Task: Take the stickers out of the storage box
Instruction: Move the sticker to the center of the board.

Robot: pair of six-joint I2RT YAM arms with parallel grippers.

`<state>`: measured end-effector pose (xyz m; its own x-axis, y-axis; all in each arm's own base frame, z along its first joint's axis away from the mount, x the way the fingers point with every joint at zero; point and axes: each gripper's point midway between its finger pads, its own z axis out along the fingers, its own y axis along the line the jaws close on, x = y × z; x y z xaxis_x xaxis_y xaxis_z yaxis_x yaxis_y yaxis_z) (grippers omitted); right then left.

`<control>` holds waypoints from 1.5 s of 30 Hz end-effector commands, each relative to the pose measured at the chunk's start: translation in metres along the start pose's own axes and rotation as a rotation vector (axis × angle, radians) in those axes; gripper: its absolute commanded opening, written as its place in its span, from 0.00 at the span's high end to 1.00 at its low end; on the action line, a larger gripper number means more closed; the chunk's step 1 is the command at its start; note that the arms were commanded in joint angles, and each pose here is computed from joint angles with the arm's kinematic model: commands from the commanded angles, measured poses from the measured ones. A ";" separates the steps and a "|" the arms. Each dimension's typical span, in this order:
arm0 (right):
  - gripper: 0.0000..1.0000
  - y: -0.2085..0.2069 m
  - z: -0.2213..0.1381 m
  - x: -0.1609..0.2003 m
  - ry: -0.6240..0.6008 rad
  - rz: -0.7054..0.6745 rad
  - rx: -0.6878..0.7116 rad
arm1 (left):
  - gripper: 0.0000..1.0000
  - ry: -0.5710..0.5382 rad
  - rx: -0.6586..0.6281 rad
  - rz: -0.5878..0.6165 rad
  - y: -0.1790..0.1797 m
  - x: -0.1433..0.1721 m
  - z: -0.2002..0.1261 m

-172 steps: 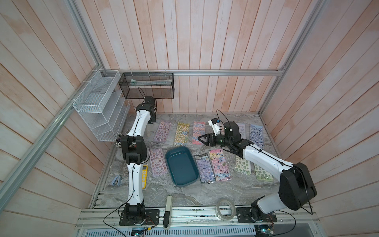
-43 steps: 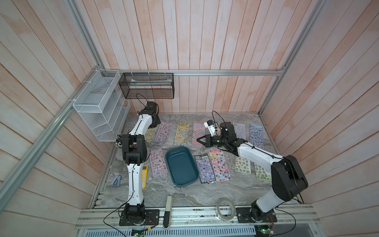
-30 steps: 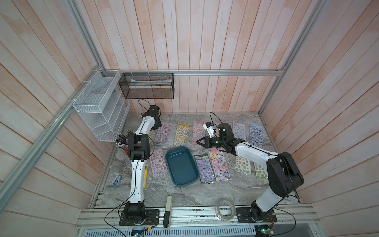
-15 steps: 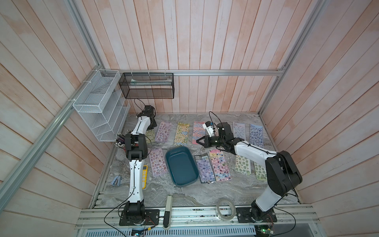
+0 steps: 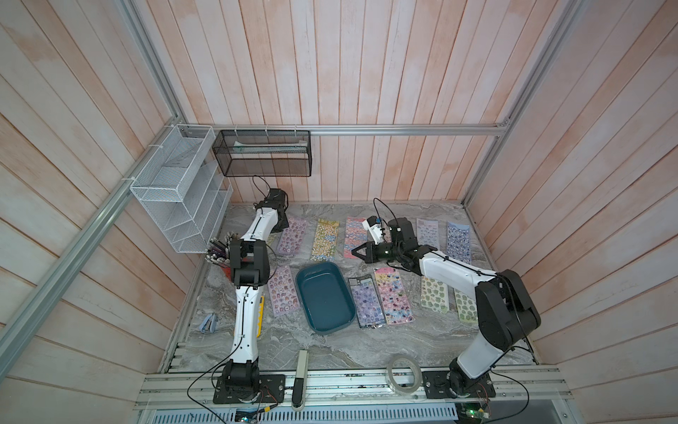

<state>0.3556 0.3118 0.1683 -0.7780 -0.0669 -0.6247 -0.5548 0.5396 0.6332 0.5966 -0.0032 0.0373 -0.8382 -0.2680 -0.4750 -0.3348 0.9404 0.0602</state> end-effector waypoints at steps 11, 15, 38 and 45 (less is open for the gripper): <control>1.00 0.010 -0.019 -0.002 -0.031 -0.033 0.009 | 0.93 0.019 -0.005 -0.064 0.033 0.000 -0.007; 1.00 0.009 -0.019 -0.002 -0.031 -0.031 0.013 | 0.93 0.034 -0.005 -0.064 0.033 0.003 0.007; 1.00 0.000 -0.003 -0.005 -0.010 -0.011 0.008 | 0.94 0.055 -0.004 -0.138 0.055 0.002 0.036; 1.00 0.003 -0.005 -0.009 -0.018 -0.018 0.009 | 0.88 0.017 0.016 -0.133 0.049 -0.010 0.014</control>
<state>0.3530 0.3082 0.1681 -0.7770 -0.0690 -0.6258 -0.5532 0.5493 0.6263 0.5945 0.0554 0.0277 -0.7945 -0.3940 -0.4621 -0.4444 0.8958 0.0001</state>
